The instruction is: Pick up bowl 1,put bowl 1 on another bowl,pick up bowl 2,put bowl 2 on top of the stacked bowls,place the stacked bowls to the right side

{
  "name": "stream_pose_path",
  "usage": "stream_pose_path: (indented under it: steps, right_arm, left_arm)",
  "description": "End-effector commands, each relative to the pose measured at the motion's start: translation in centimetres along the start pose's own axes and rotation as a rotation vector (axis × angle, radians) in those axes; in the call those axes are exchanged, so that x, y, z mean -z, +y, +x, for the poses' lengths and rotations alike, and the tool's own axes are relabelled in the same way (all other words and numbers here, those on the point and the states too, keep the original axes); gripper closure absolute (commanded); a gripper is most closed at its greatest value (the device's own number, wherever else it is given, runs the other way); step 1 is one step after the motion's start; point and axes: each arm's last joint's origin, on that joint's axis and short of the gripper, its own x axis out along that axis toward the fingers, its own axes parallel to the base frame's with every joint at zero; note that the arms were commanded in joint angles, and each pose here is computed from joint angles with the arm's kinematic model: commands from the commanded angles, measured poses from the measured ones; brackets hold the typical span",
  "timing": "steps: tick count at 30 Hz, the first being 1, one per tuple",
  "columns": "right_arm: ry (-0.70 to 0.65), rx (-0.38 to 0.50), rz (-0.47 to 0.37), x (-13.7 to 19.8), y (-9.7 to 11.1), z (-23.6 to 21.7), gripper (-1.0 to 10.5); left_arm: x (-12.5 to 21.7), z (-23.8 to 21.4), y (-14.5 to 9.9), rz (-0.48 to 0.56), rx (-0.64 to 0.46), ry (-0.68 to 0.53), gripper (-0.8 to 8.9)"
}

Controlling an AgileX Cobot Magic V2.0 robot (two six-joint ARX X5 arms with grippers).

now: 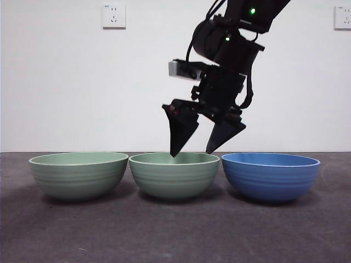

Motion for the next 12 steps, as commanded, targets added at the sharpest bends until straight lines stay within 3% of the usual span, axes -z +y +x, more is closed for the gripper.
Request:
stream_pose_path:
  steps: [1,2,6,8,12]
  right_arm:
    - [0.014,-0.004,-0.014,0.22,0.07,0.89,5.2]
    - [0.019,-0.005,-0.012,0.28,0.09,1.13,5.3]
    - [0.023,-0.024,-0.016,0.32,0.37,1.50,8.1]
    - [0.018,-0.046,-0.019,0.27,0.58,1.52,8.9]
    - [0.019,-0.046,-0.016,0.27,0.63,1.52,9.1]
  left_arm:
    - [-0.05,-0.07,-0.09,0.011,0.004,-0.004,2.17]
    - [-0.05,-0.07,-0.09,0.011,0.004,-0.004,2.17]
    - [-0.05,-0.07,-0.09,0.011,0.004,-0.004,2.17]
    - [-0.06,-0.07,-0.09,0.011,0.004,-0.004,2.17]
    - [-0.06,-0.07,-0.09,0.012,0.004,-0.005,2.17]
